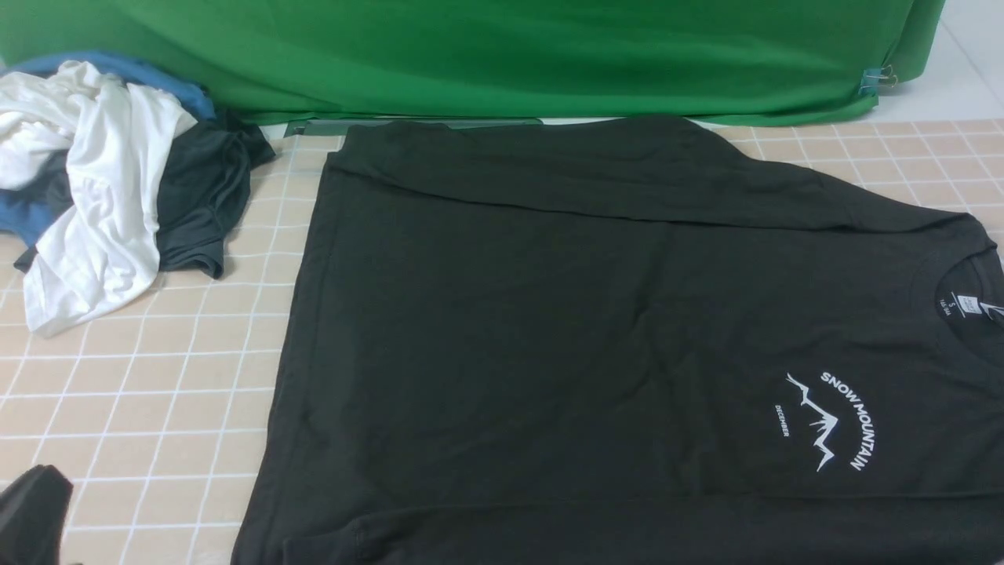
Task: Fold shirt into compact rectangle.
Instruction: 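Grasp the left edge of the dark T-shirt lying flat on the table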
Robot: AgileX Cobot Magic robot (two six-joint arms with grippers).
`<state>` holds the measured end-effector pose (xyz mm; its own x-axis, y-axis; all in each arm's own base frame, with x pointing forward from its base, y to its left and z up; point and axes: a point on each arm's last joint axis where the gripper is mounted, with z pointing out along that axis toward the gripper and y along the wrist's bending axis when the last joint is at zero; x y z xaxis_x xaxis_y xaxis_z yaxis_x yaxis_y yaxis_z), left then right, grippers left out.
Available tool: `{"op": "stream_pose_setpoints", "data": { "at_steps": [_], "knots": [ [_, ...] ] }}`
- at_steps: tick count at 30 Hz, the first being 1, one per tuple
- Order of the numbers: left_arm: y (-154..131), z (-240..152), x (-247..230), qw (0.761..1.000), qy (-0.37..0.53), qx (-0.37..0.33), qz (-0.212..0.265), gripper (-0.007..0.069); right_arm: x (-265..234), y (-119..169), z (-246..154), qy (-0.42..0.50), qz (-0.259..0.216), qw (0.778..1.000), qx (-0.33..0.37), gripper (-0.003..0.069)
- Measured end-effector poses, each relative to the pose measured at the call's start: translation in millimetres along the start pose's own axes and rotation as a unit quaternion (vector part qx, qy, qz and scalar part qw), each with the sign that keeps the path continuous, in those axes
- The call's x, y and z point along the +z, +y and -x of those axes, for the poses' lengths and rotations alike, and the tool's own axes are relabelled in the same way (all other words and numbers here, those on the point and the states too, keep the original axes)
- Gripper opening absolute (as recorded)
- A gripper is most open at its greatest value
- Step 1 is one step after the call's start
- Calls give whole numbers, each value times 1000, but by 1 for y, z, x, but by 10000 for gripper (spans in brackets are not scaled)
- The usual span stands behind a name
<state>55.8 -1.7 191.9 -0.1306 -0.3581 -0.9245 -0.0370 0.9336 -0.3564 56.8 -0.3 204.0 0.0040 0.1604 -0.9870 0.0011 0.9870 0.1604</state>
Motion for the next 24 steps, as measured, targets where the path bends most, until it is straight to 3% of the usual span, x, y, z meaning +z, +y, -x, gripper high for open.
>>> {"op": "stream_pose_setpoints", "data": {
  "at_steps": [2, 4, 5, 6, 8, 12, 20, 24],
  "knots": [
    [-5, -1, 0, 985, 8, -168, -24, 18, 0, 1, 3, -13, 7, 989, 146, 242],
    [-10, -1, -1, 942, 21, -331, -48, 18, 0, 1, 5, -26, 16, 959, 282, 242],
    [-10, -1, -1, 938, 22, -343, -50, 18, 0, 1, 5, -26, 16, 957, 288, 242],
    [-13, 0, -1, 906, 28, -418, -63, 18, 0, 2, 7, -32, 21, 942, 335, 242],
    [-14, 1, -1, 880, 32, -469, -73, 18, 0, 2, 7, -32, 21, 934, 355, 242],
    [-15, 2, -1, 867, 30, -491, -77, 18, 0, 2, 7, -32, 22, 932, 360, 242],
    [-11, 8, -1, 872, -7, -483, -75, 18, 0, 2, 9, -44, 28, 927, 371, 239],
    [-12, 14, -3, 885, -24, -459, -78, 18, -3, 3, 24, -80, 43, 935, 343, 156]
  ]
}}
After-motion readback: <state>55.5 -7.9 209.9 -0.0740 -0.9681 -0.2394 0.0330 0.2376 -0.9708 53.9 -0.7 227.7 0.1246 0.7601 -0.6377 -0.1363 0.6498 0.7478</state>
